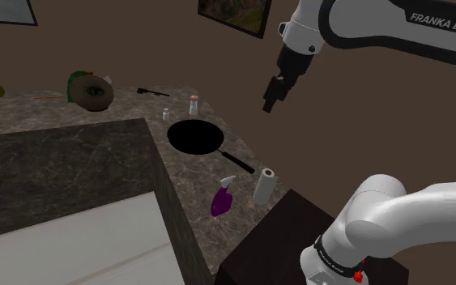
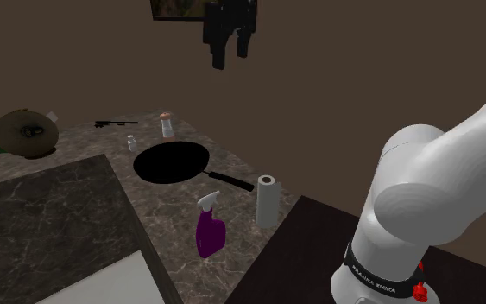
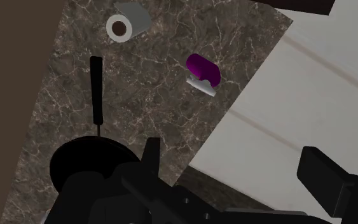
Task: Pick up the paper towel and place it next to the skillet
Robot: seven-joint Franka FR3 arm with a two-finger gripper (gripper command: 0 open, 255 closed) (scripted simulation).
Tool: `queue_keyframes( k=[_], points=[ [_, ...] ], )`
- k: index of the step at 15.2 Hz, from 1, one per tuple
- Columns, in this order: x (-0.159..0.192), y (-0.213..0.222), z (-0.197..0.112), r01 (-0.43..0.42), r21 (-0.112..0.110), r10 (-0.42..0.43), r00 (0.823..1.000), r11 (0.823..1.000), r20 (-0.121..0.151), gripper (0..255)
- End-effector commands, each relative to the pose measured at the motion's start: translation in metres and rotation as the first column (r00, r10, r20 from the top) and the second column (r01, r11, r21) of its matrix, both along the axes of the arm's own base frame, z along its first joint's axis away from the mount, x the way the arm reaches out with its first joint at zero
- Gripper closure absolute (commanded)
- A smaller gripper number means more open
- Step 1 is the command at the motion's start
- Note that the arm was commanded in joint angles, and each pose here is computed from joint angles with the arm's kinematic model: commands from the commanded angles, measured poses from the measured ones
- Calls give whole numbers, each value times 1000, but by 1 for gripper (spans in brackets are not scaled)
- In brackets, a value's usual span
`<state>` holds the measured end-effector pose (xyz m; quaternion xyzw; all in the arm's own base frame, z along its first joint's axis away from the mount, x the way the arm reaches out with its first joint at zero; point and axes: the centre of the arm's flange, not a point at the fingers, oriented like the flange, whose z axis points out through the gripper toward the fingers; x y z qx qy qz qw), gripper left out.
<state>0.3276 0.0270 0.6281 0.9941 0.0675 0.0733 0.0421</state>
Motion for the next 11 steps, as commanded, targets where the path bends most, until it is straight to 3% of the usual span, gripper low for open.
queue_keyframes(
  k=[1,11],
  points=[
    [0,0,0,0,0,0,1000,1000,0,0],
    [-3,-65,-116,-24,9,24,1000,1000,-5,0]
  ],
)
